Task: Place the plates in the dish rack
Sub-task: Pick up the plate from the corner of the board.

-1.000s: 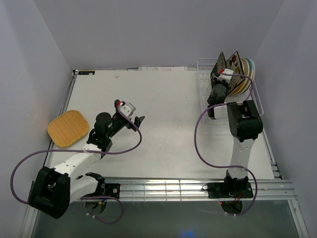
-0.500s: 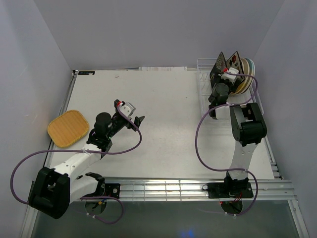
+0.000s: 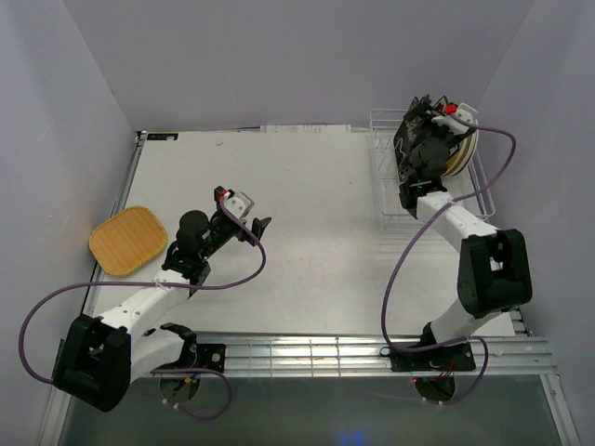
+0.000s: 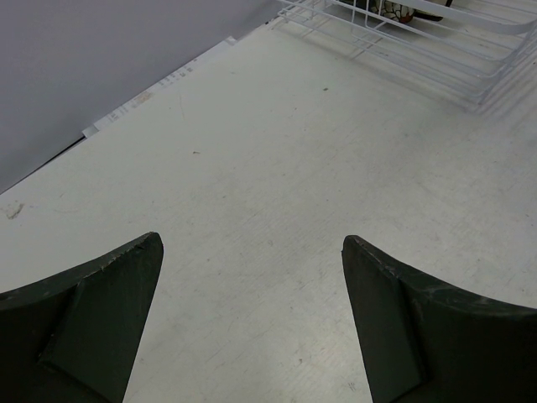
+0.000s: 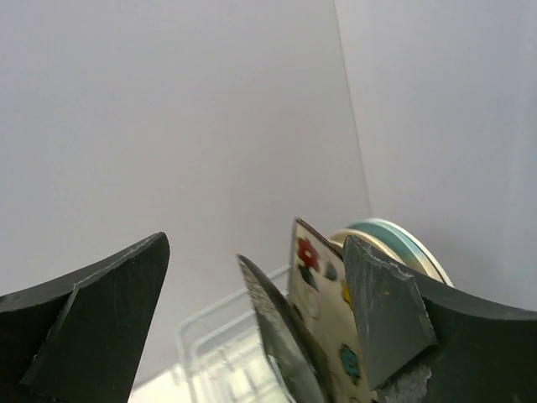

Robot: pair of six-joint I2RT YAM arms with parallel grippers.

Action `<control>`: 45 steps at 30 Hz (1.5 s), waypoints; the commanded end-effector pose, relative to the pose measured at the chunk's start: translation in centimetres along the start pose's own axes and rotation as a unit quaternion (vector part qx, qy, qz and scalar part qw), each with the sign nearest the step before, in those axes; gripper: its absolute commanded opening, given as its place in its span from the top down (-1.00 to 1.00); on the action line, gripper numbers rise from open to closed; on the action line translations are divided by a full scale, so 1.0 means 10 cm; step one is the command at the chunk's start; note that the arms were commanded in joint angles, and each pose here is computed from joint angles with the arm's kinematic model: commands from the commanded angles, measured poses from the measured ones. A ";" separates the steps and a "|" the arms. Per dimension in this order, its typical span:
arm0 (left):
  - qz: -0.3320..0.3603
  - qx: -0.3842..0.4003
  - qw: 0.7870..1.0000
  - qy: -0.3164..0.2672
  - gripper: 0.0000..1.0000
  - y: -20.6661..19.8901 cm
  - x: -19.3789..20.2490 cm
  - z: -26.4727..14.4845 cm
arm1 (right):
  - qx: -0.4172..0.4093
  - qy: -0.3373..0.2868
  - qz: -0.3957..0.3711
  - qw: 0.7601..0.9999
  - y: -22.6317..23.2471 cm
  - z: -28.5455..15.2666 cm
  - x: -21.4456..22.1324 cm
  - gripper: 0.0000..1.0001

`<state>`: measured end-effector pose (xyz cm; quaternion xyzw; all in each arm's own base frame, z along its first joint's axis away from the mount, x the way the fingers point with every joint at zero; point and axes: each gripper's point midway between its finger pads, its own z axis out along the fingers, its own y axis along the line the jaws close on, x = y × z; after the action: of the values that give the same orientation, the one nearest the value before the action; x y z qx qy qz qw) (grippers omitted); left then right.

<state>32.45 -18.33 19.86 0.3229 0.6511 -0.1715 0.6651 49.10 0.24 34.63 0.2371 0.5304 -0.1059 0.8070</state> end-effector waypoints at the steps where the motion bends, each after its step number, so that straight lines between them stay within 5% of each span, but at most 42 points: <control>1: 0.003 -0.012 1.000 -0.009 -0.96 0.10 -0.13 0.05 | -0.037 0.037 0.090 0.995 0.21 -0.01 -0.29 -0.79; 4: 0.002 -0.021 1.000 -0.004 -0.96 0.13 -0.11 0.06 | -0.062 0.062 0.161 0.983 0.35 -0.08 -0.41 -0.80; 10: 0.002 -0.039 0.999 0.006 -0.96 0.20 -0.06 0.07 | -0.106 0.207 0.282 0.931 0.53 -0.61 -0.06 -0.76; 21: 0.012 -0.084 0.996 0.003 -0.96 0.36 -0.12 0.01 | -0.286 0.337 0.178 0.879 1.15 -1.92 0.62 -0.78; 30: 0.072 -0.186 0.979 0.043 -0.96 0.71 0.02 -0.23 | -0.386 0.390 0.199 0.812 1.36 -2.62 0.98 -0.81; 45: 0.236 -0.354 0.874 0.234 -0.96 1.20 0.74 -1.24 | -0.408 0.427 0.162 0.790 1.52 -2.81 1.42 -0.82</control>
<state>32.84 -3.46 15.50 0.2548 0.7109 0.2286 0.6143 37.79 27.32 13.60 0.0051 0.7984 0.3448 0.4936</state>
